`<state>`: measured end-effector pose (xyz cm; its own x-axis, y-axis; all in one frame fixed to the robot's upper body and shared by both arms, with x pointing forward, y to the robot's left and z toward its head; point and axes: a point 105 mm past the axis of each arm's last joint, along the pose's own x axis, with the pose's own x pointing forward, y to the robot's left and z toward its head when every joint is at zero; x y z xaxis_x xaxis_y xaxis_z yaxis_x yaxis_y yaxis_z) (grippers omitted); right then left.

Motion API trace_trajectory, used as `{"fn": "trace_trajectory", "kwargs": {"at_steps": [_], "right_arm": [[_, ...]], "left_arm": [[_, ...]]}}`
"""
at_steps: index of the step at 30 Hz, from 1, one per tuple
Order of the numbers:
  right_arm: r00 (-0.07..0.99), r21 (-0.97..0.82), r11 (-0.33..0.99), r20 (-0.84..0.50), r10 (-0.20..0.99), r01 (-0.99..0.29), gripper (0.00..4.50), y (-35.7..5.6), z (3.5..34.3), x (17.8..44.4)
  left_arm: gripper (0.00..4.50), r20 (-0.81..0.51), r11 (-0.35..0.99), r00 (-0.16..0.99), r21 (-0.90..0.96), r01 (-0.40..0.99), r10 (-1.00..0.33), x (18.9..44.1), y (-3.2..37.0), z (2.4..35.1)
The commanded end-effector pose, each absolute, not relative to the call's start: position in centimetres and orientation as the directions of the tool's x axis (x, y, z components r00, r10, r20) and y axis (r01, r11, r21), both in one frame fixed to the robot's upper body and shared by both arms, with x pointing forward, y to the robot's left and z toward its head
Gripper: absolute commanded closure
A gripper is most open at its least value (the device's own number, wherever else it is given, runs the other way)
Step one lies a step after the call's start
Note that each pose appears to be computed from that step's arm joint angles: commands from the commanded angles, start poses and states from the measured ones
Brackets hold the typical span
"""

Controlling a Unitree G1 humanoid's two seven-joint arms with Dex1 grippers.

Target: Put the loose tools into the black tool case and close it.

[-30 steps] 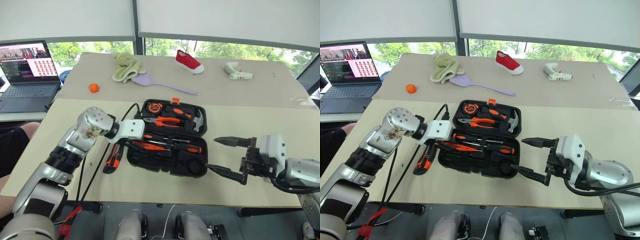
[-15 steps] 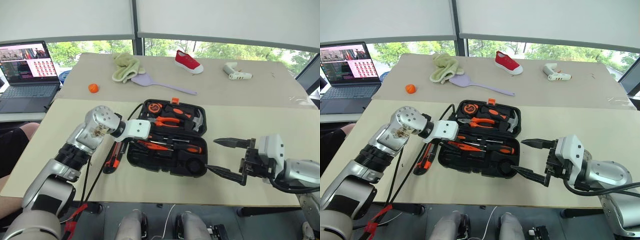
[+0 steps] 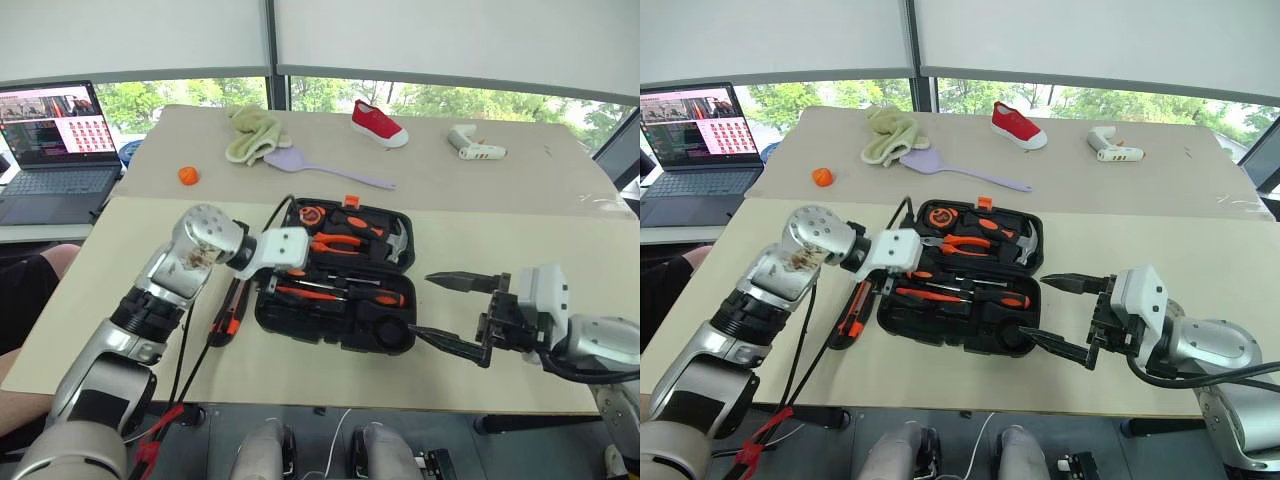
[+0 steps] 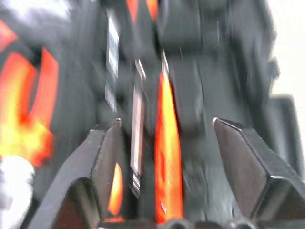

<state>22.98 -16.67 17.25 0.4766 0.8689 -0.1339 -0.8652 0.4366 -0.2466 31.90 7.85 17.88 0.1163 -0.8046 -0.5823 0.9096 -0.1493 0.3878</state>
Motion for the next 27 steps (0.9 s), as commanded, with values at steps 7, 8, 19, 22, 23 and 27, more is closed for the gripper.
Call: {"fn": "trace_trajectory", "kwargs": {"at_steps": [7,8,19,22,23,27], "right_arm": [[0.483,-0.293,0.444,-0.075,0.872,-0.847,0.0,-16.0,17.9,23.4],[0.483,-0.292,0.444,-0.074,0.872,-0.847,0.0,-16.0,17.9,23.4],[0.496,-0.277,0.459,-0.078,0.865,-0.844,0.0,-16.3,17.6,23.1],[0.521,-0.3,0.48,-0.072,0.85,-0.824,0.0,-16.6,17.6,23.4],[0.527,-0.303,0.485,-0.07,0.847,-0.82,0.0,-16.6,17.6,23.5],[0.543,-0.315,0.498,-0.072,0.836,-0.808,0.0,-16.9,17.4,23.7]], "left_arm": [[3.13,-0.492,0.036,0.229,0.371,0.928,-0.84,34.0,9.3,15.0],[3.37,-0.482,0.044,0.231,0.367,0.929,-0.845,34.0,9.2,14.8],[4.47,-0.474,0.074,0.213,0.294,0.953,-0.855,33.0,8.6,12.0],[4.47,-0.479,0.082,0.221,0.294,0.952,-0.85,32.9,8.7,11.6],[4.47,-0.48,0.083,0.222,0.294,0.952,-0.849,32.8,8.8,11.5],[4.47,-0.478,0.094,0.23,0.292,0.952,-0.848,32.7,8.9,11.3]]}}
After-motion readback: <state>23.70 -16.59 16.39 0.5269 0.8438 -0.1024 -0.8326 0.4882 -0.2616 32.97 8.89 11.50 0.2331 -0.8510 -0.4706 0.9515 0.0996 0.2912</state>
